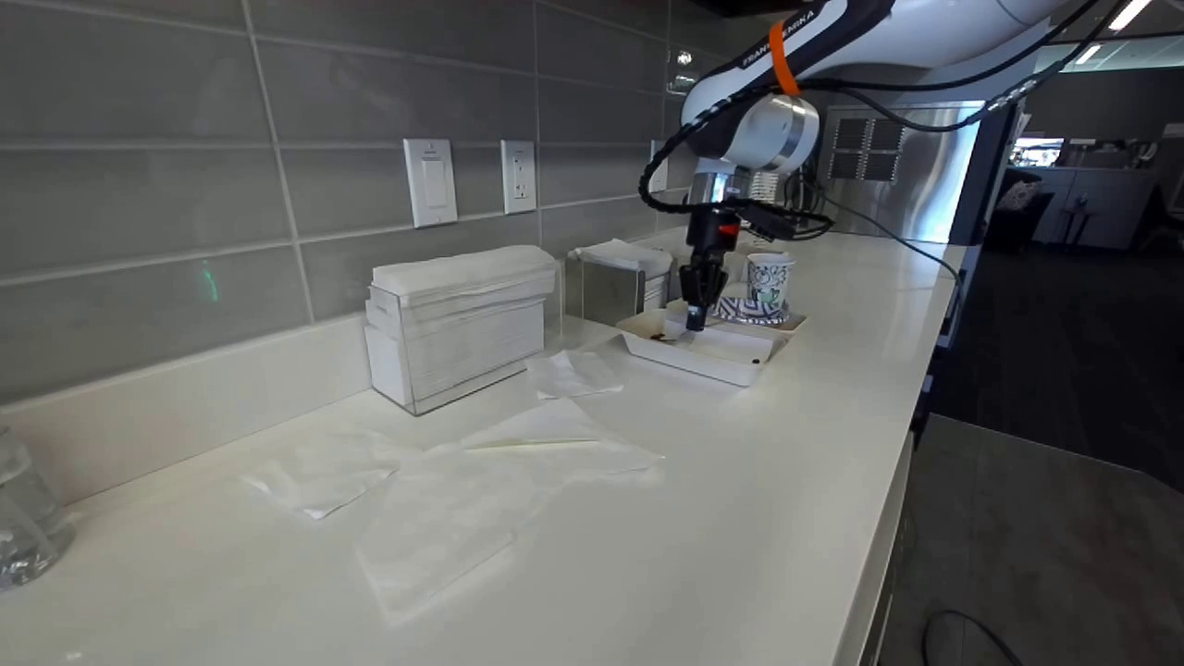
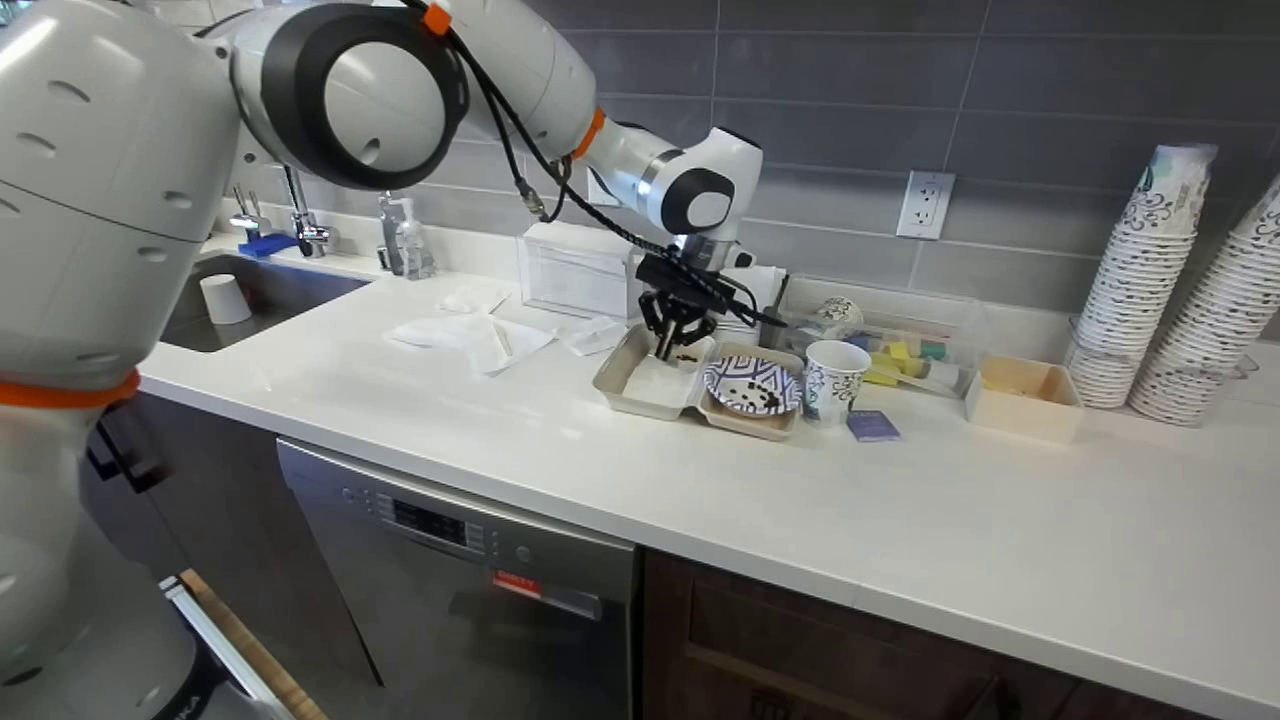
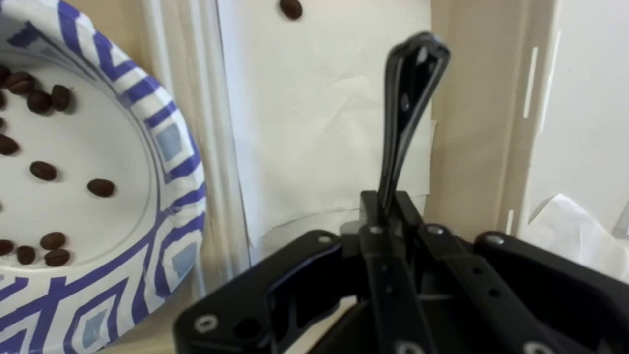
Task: Pick up the spoon from the left side of the take away pack, scoop some of the contents on the same side of the take away pack, place them in the mug and place the spoon in the bowl
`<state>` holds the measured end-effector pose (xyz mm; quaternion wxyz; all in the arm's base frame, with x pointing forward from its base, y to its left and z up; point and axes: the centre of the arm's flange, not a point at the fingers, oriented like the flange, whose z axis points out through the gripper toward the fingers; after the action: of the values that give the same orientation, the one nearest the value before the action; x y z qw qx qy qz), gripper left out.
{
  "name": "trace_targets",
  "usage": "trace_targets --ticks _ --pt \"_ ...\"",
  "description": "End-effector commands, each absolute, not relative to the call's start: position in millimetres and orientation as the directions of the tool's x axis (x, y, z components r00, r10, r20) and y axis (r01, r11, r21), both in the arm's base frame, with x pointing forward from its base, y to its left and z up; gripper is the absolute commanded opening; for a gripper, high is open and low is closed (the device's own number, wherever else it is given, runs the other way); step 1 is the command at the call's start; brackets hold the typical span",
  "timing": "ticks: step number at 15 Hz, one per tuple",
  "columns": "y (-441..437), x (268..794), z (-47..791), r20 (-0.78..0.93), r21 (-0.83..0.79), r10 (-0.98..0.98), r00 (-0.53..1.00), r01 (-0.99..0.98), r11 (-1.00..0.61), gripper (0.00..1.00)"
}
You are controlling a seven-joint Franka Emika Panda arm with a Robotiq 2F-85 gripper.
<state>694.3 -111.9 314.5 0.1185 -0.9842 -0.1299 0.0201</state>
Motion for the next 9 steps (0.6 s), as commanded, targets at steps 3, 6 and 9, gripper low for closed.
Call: trace_targets --ticks 3,6,9 --pt "-114.0 719.7 306.3 -0.04 -0.288 0.229 0.973 0.208 -0.935 0.02" --pt "-114.2 723.9 305.0 -0.051 -0.299 0.221 0.974 0.197 -0.934 0.02" --pt "-116.3 727.3 305.2 -0.061 -0.293 0.194 0.979 0.168 -0.941 0.02"
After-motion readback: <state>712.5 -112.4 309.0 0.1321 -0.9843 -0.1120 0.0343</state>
